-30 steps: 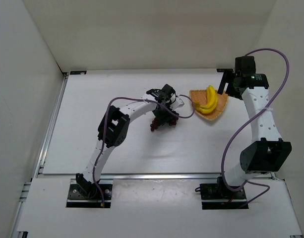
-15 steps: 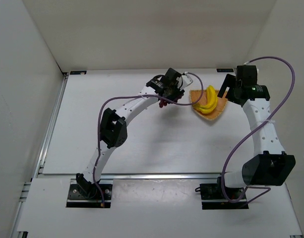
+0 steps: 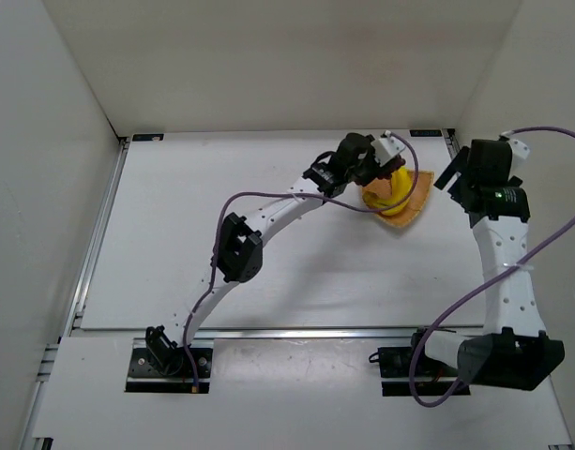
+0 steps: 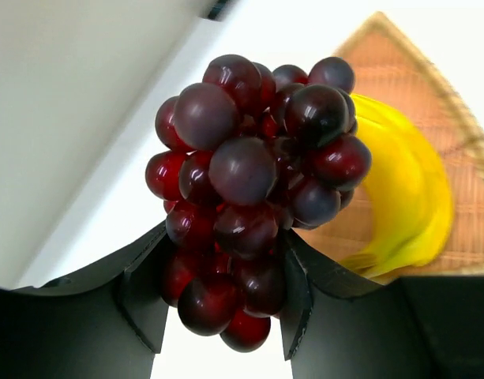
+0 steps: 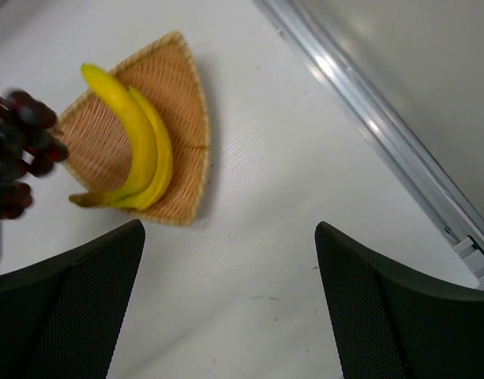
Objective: Place and organize the fake fruits in the fruit bowl
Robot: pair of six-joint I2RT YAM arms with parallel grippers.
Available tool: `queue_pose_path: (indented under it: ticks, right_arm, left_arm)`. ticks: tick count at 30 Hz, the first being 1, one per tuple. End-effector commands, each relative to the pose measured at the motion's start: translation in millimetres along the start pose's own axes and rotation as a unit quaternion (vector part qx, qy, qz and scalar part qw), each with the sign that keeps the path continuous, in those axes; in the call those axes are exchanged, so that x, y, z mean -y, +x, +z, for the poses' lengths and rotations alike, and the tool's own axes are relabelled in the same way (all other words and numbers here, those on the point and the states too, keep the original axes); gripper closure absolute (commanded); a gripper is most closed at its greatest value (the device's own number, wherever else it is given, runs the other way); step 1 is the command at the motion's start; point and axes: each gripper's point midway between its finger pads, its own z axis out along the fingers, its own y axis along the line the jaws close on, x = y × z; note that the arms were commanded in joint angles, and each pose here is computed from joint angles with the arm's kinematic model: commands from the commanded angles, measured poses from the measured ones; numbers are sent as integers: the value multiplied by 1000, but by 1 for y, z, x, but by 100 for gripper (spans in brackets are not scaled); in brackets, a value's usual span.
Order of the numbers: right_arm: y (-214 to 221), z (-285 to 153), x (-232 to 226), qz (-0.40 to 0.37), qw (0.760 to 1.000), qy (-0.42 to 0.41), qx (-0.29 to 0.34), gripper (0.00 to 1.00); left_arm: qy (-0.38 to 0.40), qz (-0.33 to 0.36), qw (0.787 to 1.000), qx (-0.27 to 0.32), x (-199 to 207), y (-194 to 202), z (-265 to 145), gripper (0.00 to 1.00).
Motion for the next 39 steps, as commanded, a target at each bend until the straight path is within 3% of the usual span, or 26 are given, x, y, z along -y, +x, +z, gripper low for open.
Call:
queue_pose_path:
  ticks: [1, 3, 7, 11, 12, 13, 15, 16, 22, 30, 32, 36, 39]
  right_arm:
    - [-20, -12, 21, 53, 996, 29, 60, 8]
    - [-19, -14, 27, 53, 996, 31, 66, 8]
    - [-20, -15, 30, 36, 996, 36, 72, 8]
    - [-19, -17, 34, 26, 996, 41, 74, 8]
    - [-17, -18, 36, 22, 996, 41, 75, 8]
    - [-17, -18, 36, 22, 996, 41, 75, 8]
    - [-18, -21, 37, 14, 996, 40, 78, 8]
    - [-18, -21, 37, 14, 996, 40, 78, 8]
    - [-15, -21, 36, 12, 997, 37, 73, 8]
    - [-30, -39, 30, 26, 995, 12, 93, 8]
    - [-30, -42, 28, 27, 995, 3, 95, 7]
    - [-27, -51, 27, 33, 995, -12, 98, 6]
    - [-20, -49, 23, 31, 996, -28, 82, 5]
  left_arm:
    - [33, 1, 995, 93, 25, -46, 3, 59]
    - [43, 10, 993, 107, 36, -50, 7, 51]
    - [41, 37, 989, 136, 49, -58, 13, 48]
    - [33, 53, 985, 160, 52, -55, 23, 39]
    - [33, 53, 985, 159, 54, -51, 26, 35]
    - [34, 59, 986, 155, 55, -47, 27, 20]
    - [32, 74, 985, 155, 54, -47, 27, 4]
    - [31, 83, 984, 156, 53, -47, 27, 0]
    - [3, 113, 982, 151, 41, -51, 24, 0]
    - [-37, 112, 983, 144, 10, -81, -16, 0]
    - [-42, 112, 986, 120, 6, -71, -23, 0]
    - [-102, 111, 984, 98, -30, -89, -67, 0]
    - [-139, 114, 982, 50, -47, -73, -93, 0]
